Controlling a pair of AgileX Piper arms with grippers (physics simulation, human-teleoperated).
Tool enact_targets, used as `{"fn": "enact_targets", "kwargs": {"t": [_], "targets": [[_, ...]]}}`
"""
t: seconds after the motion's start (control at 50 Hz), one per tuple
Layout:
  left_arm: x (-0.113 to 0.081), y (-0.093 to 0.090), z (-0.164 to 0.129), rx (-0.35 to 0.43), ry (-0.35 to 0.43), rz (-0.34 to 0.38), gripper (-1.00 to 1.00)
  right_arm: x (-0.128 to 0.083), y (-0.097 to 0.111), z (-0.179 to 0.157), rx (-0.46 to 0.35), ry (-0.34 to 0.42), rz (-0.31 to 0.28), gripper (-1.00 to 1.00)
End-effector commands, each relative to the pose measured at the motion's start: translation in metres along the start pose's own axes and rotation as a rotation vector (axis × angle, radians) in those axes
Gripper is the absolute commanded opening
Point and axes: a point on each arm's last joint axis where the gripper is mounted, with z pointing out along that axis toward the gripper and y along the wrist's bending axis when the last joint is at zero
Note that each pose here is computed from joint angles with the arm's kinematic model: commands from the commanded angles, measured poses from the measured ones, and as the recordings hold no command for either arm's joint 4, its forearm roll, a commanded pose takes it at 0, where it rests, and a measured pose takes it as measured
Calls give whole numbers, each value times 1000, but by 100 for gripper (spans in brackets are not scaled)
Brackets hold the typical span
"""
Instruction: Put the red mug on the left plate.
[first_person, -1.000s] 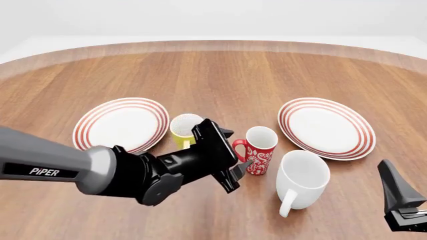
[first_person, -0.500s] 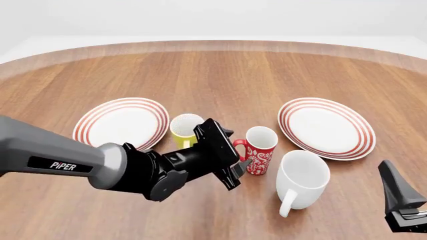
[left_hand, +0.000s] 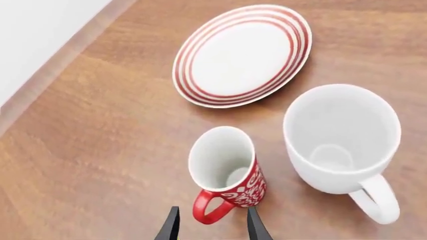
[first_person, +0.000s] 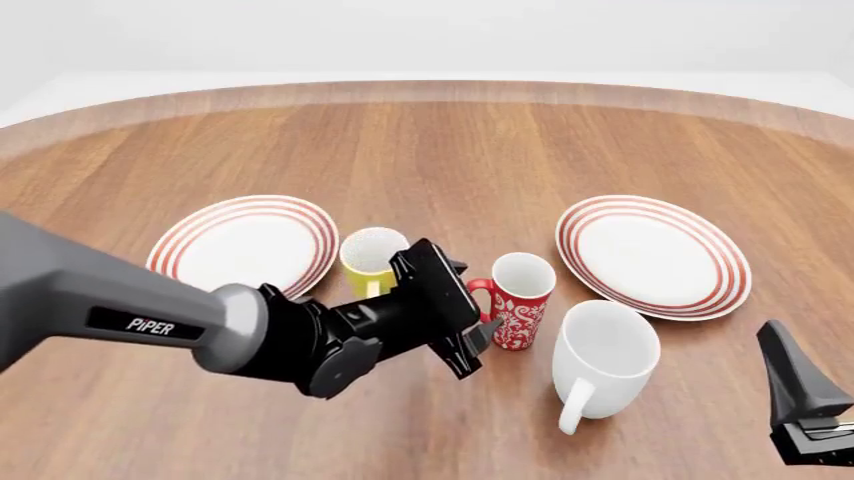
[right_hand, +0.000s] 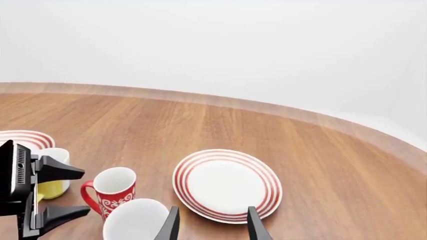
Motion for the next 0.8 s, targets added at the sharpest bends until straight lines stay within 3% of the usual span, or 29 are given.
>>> {"fn": "enact_targets", "kwargs": {"t": [0.02, 0.3, 0.32, 0.8], "targets": [[4, 2, 6, -3, 14, -3, 100, 0, 0, 0, 1, 0, 0, 100], [5, 3, 8, -5, 17, -6, 100, 0, 0, 0, 1, 0, 0, 100], [5, 3, 8, -6, 17, -8, -100, 0, 0, 0, 1, 0, 0, 100], [5, 2, 7, -3, 18, -25, -100, 0, 0, 0, 3, -1, 0, 100]]}}
